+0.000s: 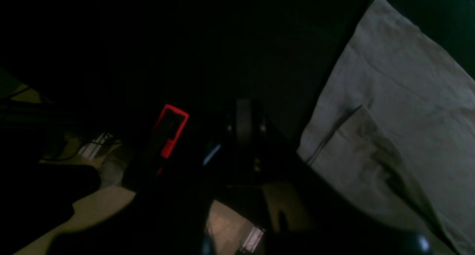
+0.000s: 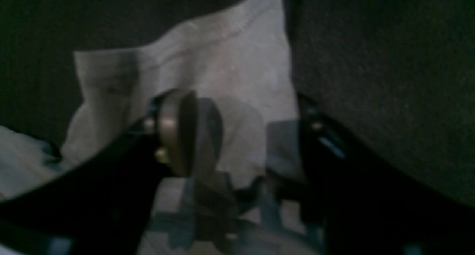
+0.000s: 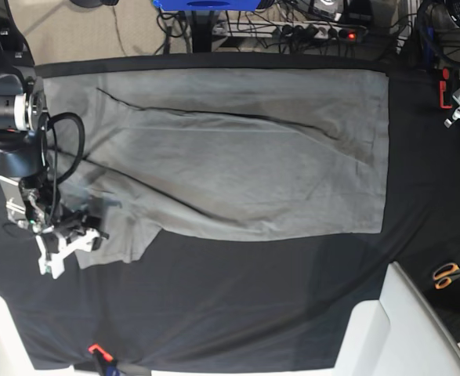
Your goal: Fold the T-shirt properly
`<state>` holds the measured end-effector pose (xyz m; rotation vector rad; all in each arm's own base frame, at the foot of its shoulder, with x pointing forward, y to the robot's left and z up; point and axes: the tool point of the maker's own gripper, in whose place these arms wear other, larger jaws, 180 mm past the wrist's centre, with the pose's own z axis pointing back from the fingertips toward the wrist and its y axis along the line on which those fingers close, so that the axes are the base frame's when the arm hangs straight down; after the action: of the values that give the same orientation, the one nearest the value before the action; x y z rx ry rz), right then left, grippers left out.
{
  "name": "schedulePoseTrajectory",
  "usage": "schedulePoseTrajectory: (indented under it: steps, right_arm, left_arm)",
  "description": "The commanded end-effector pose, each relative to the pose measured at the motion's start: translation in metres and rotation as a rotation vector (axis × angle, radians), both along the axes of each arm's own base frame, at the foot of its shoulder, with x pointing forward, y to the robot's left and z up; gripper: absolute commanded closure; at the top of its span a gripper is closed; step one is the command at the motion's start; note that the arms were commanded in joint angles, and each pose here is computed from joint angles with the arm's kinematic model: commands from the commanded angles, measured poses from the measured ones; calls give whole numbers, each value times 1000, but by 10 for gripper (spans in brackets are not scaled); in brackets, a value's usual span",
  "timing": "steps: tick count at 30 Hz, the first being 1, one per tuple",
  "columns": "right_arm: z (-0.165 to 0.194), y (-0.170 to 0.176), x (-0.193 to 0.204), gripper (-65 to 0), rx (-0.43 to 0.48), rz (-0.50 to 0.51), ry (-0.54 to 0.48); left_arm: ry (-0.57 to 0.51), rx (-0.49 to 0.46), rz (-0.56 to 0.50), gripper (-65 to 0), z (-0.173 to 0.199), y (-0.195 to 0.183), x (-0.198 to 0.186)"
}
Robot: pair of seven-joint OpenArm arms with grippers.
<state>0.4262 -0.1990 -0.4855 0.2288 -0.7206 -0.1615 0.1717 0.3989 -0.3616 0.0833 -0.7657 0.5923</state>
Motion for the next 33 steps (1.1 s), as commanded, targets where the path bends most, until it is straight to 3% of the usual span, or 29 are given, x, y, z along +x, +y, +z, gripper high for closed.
schedulePoseTrajectory:
  steps: [1, 7, 10, 14, 16, 18, 22, 28, 33]
  right_arm:
    - [18, -5, 17, -270, -3, 2, -51]
    - [20, -5, 19, -18, -5, -1, -55]
    - [20, -5, 20, -8, -5, 0, -56]
    - [28, -5, 25, -2, -9, 5, -82]
    - [28, -5, 25, -2, -9, 8, -82]
    - [28, -4, 25, -2, -9, 8, -81]
    - [28, -4, 25, -2, -9, 8, -81]
    - [28, -4, 25, -2, -9, 8, -81]
    - [28, -4, 25, -2, -9, 8, -81]
  left_arm:
    - [-34, 33, -10, 0, 13, 6, 7]
    - [-51, 34, -12, 0, 17, 6, 14]
    - [-70, 29, -31, -16, 20, 6, 31]
    - [-40, 5, -130, -346, 8, -6, 68]
    - [-31, -28, -139, -520, -2, -8, 84]
    - [-23, -74, -124, -650, -13, -6, 98]
    - [16, -176, -106, -650, -42, -14, 123]
    - [95, -122, -198, -650, -75, -40, 163]
    - [120, -183, -215, -650, -98, -71, 171]
